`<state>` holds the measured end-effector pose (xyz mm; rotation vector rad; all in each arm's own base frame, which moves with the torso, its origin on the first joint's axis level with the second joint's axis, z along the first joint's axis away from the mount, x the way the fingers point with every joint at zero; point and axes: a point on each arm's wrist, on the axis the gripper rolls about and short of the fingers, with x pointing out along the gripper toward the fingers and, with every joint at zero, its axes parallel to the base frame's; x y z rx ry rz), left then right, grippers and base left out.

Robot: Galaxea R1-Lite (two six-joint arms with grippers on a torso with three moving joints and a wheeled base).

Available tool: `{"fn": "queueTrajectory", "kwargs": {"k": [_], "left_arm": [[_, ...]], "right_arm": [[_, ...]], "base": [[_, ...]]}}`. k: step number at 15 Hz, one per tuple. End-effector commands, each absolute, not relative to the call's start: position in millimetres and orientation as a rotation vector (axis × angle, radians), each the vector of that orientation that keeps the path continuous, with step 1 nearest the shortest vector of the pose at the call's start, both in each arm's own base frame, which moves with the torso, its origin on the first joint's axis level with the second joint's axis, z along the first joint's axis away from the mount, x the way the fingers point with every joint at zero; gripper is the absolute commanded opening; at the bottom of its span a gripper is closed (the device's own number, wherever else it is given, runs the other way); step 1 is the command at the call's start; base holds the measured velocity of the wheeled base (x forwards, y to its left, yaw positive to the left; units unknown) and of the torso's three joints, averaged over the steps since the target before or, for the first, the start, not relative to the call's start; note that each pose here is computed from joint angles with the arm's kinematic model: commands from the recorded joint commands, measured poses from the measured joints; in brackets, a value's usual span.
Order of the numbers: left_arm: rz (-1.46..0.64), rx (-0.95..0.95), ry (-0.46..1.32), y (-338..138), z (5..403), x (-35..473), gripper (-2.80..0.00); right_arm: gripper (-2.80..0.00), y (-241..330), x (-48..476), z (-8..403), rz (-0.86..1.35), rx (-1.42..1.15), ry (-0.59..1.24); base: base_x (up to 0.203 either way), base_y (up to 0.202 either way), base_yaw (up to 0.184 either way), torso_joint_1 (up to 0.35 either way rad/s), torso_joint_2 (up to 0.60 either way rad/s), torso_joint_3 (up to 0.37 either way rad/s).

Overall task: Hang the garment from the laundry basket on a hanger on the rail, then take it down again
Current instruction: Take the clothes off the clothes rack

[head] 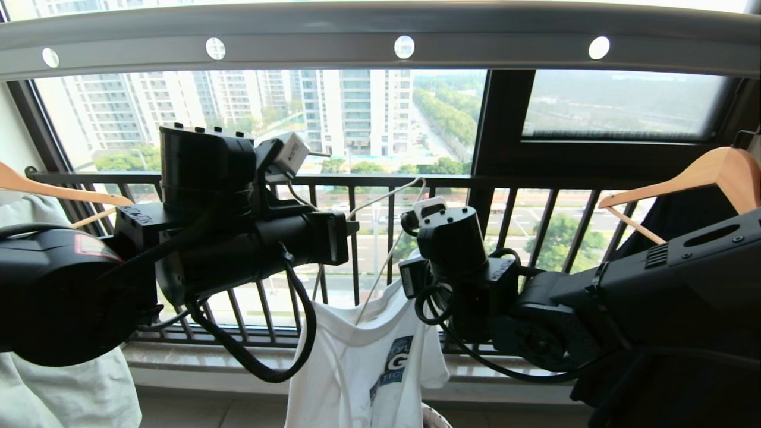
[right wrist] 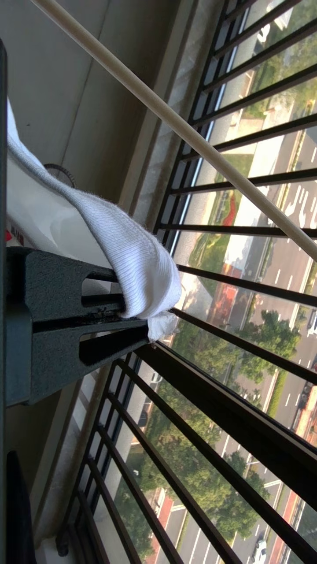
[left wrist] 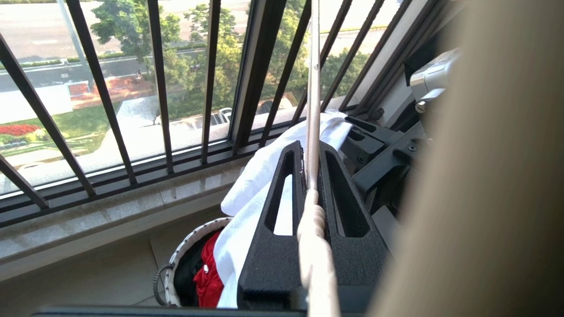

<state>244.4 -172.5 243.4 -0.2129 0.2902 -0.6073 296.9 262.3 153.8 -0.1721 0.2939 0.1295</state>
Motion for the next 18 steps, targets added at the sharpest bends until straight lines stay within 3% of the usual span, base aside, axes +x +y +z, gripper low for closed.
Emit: {"fn": "queueTrajectory", "kwargs": {"k": [1,4,7,9,13,18], "left_arm": [[-0.560,-0.197,0.326,-183,222,260,-2.80],[-0.508,-0.204,0.291,-189,213,271,-2.80],[-0.431,-0.262,0.094,-202,201,291,-2.80],[-0.427,-0.266,0.080,-205,194,290,-2.80],[-0.486,-0.239,0.104,-215,190,271,-2.80],[-0.649,-0.225,0.068,-192,211,242,-2.80]], "right_arm": [[-2.80,263,286,157,0.169,-0.182,0.294],[-2.80,261,283,156,0.181,-0.200,0.300],[-2.80,259,258,165,0.341,-0.206,0.309],[-2.80,262,252,163,0.405,-0.208,0.323],[-2.80,270,263,155,0.388,-0.175,0.331],[-2.80,239,307,161,0.163,-0.191,0.295]], "base": [[0.000,0.000,0.000,0.000,0.00,0.000],[0.000,0.000,0.000,0.000,0.00,0.000],[0.000,0.000,0.000,0.000,0.00,0.000],[0.000,0.000,0.000,0.000,0.00,0.000],[0.000,0.000,0.000,0.000,0.00,0.000],[0.000,0.000,0.000,0.000,0.00,0.000]]}}
